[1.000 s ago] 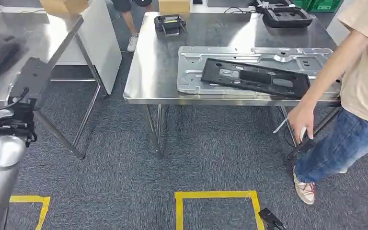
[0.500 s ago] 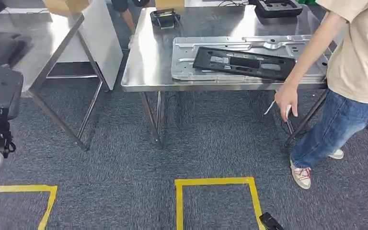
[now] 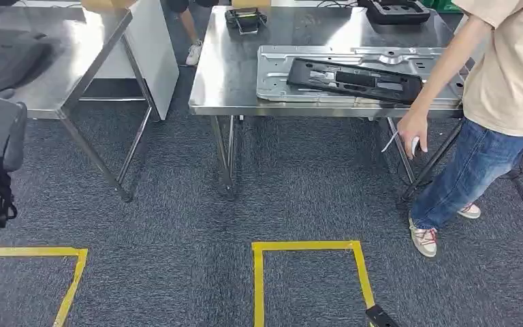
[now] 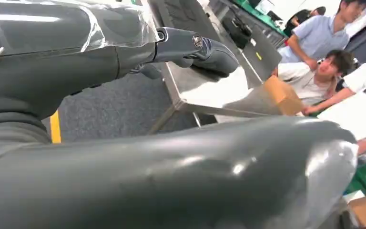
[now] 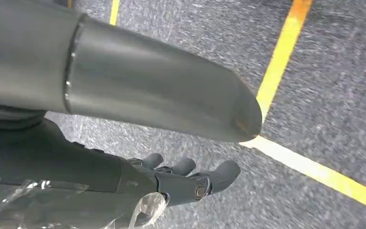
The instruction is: Take the parts from the cabinet and place them on the table.
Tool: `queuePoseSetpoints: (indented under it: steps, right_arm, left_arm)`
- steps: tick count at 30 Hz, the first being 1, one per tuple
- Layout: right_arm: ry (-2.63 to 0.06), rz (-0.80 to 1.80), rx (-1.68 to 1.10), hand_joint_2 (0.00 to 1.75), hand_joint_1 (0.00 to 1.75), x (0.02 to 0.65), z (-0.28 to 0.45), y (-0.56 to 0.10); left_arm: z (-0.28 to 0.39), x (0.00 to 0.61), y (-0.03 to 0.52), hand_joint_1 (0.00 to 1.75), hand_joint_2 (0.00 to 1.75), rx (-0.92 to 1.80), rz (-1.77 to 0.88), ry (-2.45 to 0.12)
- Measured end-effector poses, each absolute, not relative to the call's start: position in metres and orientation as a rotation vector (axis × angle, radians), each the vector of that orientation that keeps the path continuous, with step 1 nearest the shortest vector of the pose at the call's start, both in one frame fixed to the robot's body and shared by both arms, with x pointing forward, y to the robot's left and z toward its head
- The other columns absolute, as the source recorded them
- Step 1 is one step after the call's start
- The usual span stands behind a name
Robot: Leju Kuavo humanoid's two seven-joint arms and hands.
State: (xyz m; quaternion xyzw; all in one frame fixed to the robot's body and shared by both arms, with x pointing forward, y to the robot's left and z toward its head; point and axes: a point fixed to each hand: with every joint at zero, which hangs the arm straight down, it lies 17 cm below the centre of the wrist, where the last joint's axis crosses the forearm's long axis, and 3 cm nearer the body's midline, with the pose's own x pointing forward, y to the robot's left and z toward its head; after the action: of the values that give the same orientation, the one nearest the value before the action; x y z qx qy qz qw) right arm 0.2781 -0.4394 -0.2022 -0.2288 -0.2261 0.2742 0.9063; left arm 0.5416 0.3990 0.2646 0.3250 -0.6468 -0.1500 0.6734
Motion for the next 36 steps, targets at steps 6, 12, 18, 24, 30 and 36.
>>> queuePoseSetpoints:
  steps: [6,12,18,24,30,36]
  right_arm:
    - [-0.479,0.566,-0.469,0.00,0.00,0.281,-0.201,-0.437]
    - [-0.478,0.559,-0.460,0.00,0.00,0.277,-0.204,-0.433]
    - [-0.480,0.553,-0.450,0.00,0.00,0.275,-0.206,-0.427]
    - [-0.483,0.551,-0.447,0.00,0.00,0.275,-0.207,-0.425]
    - [-0.476,0.552,-0.441,0.00,0.00,0.270,-0.209,-0.422]
    - [-0.475,0.551,-0.436,0.00,0.00,0.269,-0.211,-0.419]
  left_arm:
    - [0.267,0.542,0.391,0.00,0.00,0.677,-0.346,-1.476]
    - [0.268,0.542,0.392,0.00,0.00,0.682,-0.346,-1.479]
    - [0.272,0.541,0.400,0.00,0.00,0.738,-0.325,-1.476]
    - [0.273,0.541,0.402,0.00,0.00,0.751,-0.315,-1.475]
    - [0.271,0.540,0.400,0.00,0.00,0.753,-0.317,-1.476]
    - [0.273,0.540,0.399,0.00,0.00,0.753,-0.314,-1.480]
